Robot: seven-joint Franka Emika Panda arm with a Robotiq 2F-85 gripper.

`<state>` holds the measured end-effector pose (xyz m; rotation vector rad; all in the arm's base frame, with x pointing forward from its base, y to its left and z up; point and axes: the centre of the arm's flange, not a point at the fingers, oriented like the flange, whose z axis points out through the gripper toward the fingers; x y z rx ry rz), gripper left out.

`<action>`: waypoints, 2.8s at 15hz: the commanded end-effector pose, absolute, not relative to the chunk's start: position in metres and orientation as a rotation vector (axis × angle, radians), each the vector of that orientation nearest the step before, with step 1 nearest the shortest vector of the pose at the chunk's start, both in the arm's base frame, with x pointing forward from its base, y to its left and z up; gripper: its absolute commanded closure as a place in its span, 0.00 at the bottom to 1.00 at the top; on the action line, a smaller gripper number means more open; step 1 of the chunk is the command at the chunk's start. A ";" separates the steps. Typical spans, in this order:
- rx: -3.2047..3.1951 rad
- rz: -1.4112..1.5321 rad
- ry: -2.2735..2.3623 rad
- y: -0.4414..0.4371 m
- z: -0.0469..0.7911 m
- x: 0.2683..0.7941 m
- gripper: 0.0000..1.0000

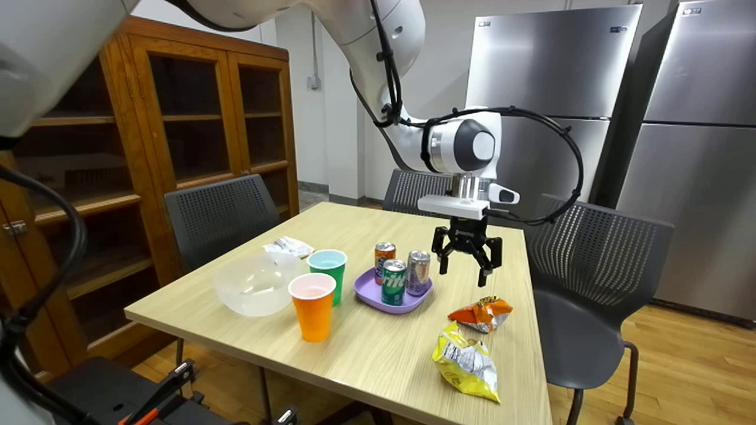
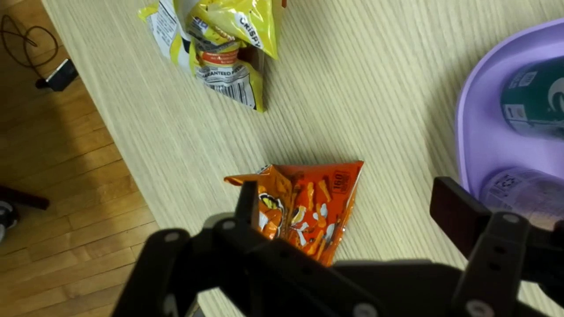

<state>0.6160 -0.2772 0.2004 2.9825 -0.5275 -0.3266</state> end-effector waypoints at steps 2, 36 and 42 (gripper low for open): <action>2.958 -0.321 -0.662 -0.295 0.183 0.630 0.00; 2.967 -0.264 -0.712 -0.329 0.168 0.658 1.00; 2.969 -0.136 -0.677 -0.327 0.211 0.659 1.00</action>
